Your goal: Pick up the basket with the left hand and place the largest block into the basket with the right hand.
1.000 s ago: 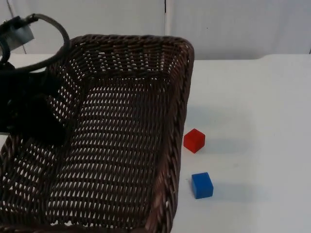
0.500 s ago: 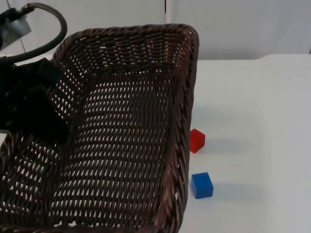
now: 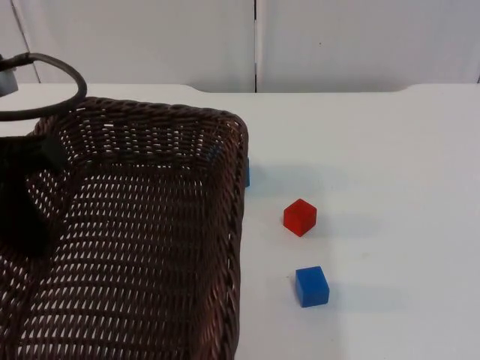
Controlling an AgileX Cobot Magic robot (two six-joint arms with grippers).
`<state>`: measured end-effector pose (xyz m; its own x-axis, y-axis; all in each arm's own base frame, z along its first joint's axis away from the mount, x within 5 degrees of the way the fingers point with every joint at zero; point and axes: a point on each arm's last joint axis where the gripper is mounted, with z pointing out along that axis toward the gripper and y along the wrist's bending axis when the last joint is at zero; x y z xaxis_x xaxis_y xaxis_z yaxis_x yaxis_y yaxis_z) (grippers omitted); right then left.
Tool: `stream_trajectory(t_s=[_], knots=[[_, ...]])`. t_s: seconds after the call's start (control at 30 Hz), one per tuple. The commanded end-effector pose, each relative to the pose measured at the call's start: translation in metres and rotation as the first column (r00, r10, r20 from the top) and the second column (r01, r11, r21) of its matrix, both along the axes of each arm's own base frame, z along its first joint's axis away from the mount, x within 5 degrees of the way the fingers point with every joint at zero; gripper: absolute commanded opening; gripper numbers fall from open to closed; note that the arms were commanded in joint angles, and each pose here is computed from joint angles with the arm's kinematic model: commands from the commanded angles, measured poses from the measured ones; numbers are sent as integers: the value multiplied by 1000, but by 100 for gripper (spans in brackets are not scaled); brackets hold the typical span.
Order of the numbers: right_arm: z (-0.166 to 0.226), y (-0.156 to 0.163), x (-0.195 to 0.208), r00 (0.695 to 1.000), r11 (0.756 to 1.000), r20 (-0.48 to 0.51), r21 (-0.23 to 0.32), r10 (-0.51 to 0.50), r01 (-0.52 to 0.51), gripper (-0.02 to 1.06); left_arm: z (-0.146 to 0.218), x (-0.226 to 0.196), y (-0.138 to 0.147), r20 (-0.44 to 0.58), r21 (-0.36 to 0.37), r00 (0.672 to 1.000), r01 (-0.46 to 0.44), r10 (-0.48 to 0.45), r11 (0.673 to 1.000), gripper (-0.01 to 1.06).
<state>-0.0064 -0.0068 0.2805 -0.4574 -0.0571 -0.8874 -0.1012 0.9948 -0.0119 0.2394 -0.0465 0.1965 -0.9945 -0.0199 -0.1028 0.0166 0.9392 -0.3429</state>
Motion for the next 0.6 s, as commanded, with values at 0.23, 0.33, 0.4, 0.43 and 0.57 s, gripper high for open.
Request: stream_trajectory(t_s=[0.23, 0.33, 0.4, 0.43, 0.57], knots=[[-1, 0, 0, 1000, 1000, 3, 1, 0, 0, 105, 5, 0, -2, 12, -11, 1000, -8, 8, 1000, 0], [-1, 0, 0, 1000, 1000, 3, 1, 0, 0, 105, 5, 0, -2, 12, -12, 1000, -9, 9, 1000, 0], [-1, 0, 0, 1000, 1000, 3, 1, 0, 0, 105, 5, 0, -2, 13, -20, 1000, -15, 15, 1000, 0], [-1, 0, 0, 1000, 1000, 3, 1, 0, 0, 105, 6, 0, -3, 15, -25, 1000, -19, 19, 1000, 0], [-1, 0, 0, 1000, 1000, 3, 1, 0, 0, 105, 5, 0, -2, 8, -23, 999, -41, 41, 999, 0]])
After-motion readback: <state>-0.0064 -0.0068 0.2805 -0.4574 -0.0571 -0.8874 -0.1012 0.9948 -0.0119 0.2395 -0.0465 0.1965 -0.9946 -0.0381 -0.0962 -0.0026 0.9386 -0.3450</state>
